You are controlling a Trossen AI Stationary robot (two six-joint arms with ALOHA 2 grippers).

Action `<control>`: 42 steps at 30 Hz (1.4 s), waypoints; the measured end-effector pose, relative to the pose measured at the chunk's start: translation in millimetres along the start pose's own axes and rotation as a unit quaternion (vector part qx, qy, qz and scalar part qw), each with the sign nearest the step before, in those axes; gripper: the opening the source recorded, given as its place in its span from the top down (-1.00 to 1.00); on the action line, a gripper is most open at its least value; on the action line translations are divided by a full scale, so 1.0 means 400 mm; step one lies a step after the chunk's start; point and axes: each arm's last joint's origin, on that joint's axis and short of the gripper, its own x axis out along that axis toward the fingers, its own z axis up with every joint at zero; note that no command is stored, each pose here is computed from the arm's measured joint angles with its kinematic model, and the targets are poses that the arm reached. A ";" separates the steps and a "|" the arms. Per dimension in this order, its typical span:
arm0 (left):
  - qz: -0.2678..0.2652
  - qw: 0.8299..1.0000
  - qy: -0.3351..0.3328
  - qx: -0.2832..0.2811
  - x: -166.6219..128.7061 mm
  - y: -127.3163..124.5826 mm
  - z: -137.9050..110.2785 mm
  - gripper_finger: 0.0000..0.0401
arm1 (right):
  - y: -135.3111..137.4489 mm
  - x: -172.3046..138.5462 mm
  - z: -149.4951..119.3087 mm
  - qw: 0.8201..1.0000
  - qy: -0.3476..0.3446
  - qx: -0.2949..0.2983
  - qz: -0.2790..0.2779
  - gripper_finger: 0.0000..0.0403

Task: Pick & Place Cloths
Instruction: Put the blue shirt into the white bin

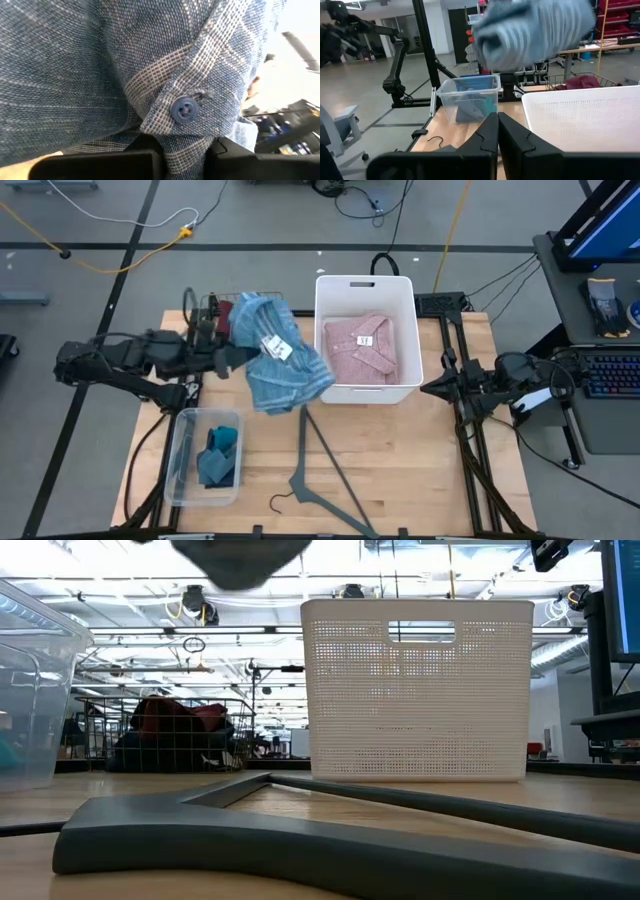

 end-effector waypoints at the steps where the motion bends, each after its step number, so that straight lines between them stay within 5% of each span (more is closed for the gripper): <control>1: -0.018 1.000 -0.014 0.019 -0.001 -0.009 0.007 0.77 | 0.000 0.000 0.000 1.000 0.000 0.000 0.000 1.00; 8: -0.154 0.969 -0.092 0.167 -0.008 -0.070 0.048 0.77 | 0.000 0.000 -0.001 1.000 0.003 -0.003 -0.001 1.00; 15: -0.361 0.871 -0.152 0.296 -0.029 -0.130 0.069 0.77 | 0.000 0.000 -0.001 1.000 0.003 -0.012 -0.001 1.00; 22: -0.481 0.770 -0.206 0.365 -0.054 -0.157 0.078 0.77 | 0.000 0.000 -0.002 1.000 0.003 -0.019 -0.001 1.00; 29: -0.515 0.729 -0.221 0.394 -0.048 -0.165 0.073 0.77 | 0.000 0.000 -0.002 1.000 0.004 -0.019 -0.001 1.00; 35: -0.512 0.728 -0.231 0.394 -0.042 -0.167 0.072 0.77 | 0.000 0.000 -0.003 1.000 0.005 -0.020 -0.001 1.00; 42: -0.384 0.828 -0.236 0.333 0.046 -0.159 0.055 0.77 | 0.000 0.000 -0.002 1.000 0.005 -0.020 -0.001 1.00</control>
